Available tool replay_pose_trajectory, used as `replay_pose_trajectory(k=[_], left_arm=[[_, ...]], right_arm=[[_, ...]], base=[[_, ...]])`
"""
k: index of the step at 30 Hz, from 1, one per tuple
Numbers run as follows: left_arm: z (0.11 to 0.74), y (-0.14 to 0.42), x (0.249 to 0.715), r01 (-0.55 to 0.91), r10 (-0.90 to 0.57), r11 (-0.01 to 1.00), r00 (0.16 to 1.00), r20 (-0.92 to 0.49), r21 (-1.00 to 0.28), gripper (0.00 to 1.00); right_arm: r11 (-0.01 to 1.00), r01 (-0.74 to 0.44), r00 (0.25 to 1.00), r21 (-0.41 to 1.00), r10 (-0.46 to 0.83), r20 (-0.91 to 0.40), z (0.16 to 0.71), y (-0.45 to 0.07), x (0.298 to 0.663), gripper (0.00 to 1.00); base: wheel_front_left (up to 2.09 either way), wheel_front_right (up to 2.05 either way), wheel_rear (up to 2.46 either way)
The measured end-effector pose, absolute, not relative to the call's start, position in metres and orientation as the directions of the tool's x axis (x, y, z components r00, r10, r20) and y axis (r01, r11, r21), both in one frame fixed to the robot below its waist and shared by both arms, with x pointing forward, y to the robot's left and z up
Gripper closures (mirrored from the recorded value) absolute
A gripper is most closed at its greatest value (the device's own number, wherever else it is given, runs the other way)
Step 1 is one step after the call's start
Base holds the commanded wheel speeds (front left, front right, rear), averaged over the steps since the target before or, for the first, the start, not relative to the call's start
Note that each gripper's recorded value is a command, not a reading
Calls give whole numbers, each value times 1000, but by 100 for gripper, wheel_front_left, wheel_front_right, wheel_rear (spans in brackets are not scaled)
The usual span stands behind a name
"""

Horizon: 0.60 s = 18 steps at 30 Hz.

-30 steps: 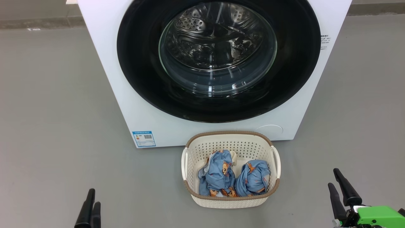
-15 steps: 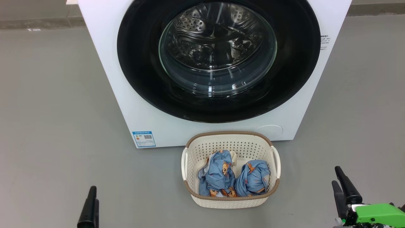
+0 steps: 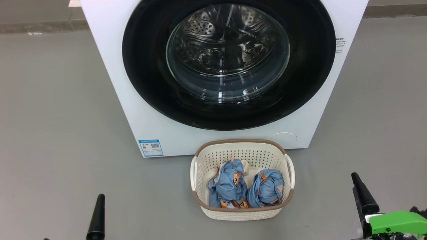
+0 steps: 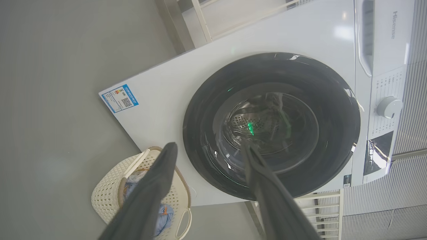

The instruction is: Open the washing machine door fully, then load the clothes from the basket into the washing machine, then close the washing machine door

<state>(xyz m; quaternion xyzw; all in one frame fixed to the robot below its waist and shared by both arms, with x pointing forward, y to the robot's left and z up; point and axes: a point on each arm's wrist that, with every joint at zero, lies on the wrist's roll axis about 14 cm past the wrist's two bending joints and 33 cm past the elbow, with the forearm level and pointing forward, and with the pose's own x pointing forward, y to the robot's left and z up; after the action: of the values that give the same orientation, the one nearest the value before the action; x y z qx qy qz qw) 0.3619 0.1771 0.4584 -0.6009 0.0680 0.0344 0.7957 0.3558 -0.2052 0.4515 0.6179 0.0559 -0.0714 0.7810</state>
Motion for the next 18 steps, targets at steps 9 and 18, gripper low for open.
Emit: replay_pose_trajectory(k=[9,18], left_arm=[[460,174,363,-118,-36,386,989,-143,-915,0],[464,172,363,-91,-39,499,991,-128,-862,0]], right_arm=[[346,167,986,923,-37,-164,455,-206,356,0],[450,149,988,881,-29,-152,458,-206,356,0]], base=[[0,0,0],[0,0,0]])
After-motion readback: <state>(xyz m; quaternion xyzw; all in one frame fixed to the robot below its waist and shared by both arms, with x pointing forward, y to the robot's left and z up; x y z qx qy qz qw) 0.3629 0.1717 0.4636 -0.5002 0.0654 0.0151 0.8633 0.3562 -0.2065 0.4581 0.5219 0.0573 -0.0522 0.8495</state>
